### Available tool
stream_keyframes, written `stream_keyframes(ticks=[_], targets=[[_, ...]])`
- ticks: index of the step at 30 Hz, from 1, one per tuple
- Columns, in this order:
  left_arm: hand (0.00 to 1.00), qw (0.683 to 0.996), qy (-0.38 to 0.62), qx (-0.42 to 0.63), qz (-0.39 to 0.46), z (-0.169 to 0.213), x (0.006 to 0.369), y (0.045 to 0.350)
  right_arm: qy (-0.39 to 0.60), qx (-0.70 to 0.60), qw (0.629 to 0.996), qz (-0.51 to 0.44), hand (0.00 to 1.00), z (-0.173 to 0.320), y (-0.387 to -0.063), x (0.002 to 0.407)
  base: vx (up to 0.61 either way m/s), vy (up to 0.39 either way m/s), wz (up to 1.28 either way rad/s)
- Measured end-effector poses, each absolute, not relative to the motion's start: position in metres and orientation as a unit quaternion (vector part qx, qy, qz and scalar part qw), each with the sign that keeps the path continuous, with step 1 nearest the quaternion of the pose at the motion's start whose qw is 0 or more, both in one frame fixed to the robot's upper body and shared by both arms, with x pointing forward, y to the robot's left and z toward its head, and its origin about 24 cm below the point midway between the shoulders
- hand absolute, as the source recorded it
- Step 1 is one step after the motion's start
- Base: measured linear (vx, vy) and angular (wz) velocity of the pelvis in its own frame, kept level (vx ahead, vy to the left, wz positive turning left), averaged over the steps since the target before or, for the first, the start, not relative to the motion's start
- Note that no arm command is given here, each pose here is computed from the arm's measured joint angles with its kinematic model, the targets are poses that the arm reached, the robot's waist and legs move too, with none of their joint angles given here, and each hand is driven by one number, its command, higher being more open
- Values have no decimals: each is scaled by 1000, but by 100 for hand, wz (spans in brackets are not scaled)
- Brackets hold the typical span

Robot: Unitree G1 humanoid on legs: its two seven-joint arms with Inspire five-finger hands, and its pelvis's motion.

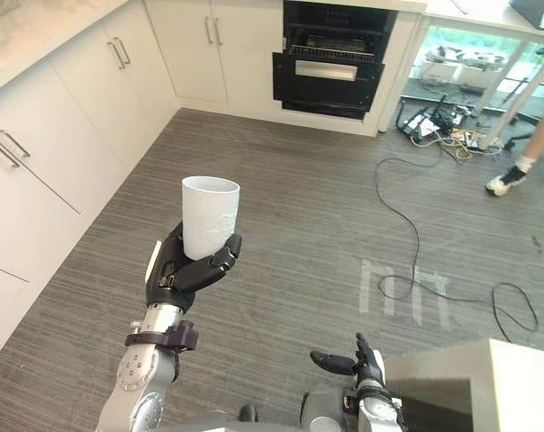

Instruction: Walk over to the sink, pick up the cup, carry it to the dishwasher, place the cup inside the dishwasher, then close the dishwasher door

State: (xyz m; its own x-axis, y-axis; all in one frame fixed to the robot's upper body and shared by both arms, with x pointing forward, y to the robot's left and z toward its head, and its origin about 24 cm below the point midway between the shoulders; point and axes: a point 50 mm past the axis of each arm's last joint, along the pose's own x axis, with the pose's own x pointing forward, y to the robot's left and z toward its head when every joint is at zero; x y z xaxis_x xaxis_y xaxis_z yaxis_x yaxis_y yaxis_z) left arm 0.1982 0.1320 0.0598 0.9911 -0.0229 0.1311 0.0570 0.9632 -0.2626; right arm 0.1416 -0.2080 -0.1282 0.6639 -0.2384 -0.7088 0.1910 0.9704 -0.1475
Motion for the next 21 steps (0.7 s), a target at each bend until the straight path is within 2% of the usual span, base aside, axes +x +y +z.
stream_keyframes(ticks=[6,13,16,21], targets=[[0,986,-60,-151,-30,60,200,120,360,-40,924,-124,100,-116,-213,149,480,-158,67],[0,978,-90,-184,-23,74,197,115,289,-33,950,-114,100,-93,-201,161,455,-202,9],[0,975,-122,-185,-20,85,196,121,284,-42,950,-120,100,-91,-207,168,357,4,-7],[0,978,-112,-174,6,78,198,132,317,-44,938,-133,100,-103,-215,163,343,162,-1]])
